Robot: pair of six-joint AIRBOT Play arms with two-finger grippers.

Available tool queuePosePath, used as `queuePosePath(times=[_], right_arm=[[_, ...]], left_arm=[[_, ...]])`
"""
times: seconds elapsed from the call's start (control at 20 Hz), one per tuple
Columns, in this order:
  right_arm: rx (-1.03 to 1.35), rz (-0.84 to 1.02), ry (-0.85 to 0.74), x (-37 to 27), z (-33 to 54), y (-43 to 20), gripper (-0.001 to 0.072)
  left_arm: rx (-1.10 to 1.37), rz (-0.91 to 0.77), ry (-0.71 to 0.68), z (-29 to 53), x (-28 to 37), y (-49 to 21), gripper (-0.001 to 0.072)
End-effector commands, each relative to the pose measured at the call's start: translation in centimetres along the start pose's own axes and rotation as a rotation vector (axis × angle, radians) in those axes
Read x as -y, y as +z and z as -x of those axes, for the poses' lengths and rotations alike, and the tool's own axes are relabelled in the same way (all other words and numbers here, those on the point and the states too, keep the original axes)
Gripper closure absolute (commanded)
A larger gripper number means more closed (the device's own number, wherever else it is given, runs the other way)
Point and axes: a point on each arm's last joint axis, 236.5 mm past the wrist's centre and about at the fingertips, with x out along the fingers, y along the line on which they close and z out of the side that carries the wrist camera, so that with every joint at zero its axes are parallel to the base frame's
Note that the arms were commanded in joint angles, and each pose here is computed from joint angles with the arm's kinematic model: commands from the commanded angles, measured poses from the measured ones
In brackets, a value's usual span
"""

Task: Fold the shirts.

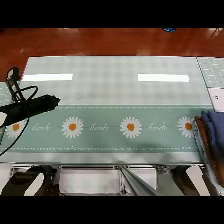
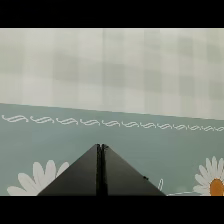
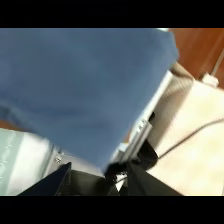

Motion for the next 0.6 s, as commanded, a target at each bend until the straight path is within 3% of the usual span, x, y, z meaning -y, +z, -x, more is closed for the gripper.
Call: queuePosePath(times=[0.0,0.1,0.15,0.2,0.25,0.4,0.55], right_arm=[[-0.053,-0.035,-0.071,1.7,-2.3,-1.9,0.0305],[0.022,-0.025,-0.037,0.9,-2.1,0.0,0.0327],[0.082,-0.013,0.022,-0.4,-1.7,1.5,0.0451],[0.154,0.006,0.125,-2.7,-0.6,3.5,0.0628],[0.226,0.053,0.268,-6.0,1.1,5.4,0.0689],[0.422,0.197,0.842,-19.2,11.8,8.9,0.0689],[0.486,0.532,1.060,-29.9,19.2,4.2,0.0689]], left_arm=[[-0.036,-0.060,0.016,-1.1,-0.8,-0.6,0.0686],[0.007,-0.045,0.041,-1.6,-1.9,0.8,0.0686],[0.054,-0.031,0.055,-1.4,-2.4,2.4,0.0686],[0.105,-0.009,0.059,-0.9,-2.7,4.5,0.0686],[0.152,0.015,0.051,-0.1,-2.5,7.0,0.0686],[0.288,-0.012,-0.021,3.3,1.4,15.8,0.0687],[0.256,-0.156,-0.163,4.6,9.8,19.9,0.0687]])
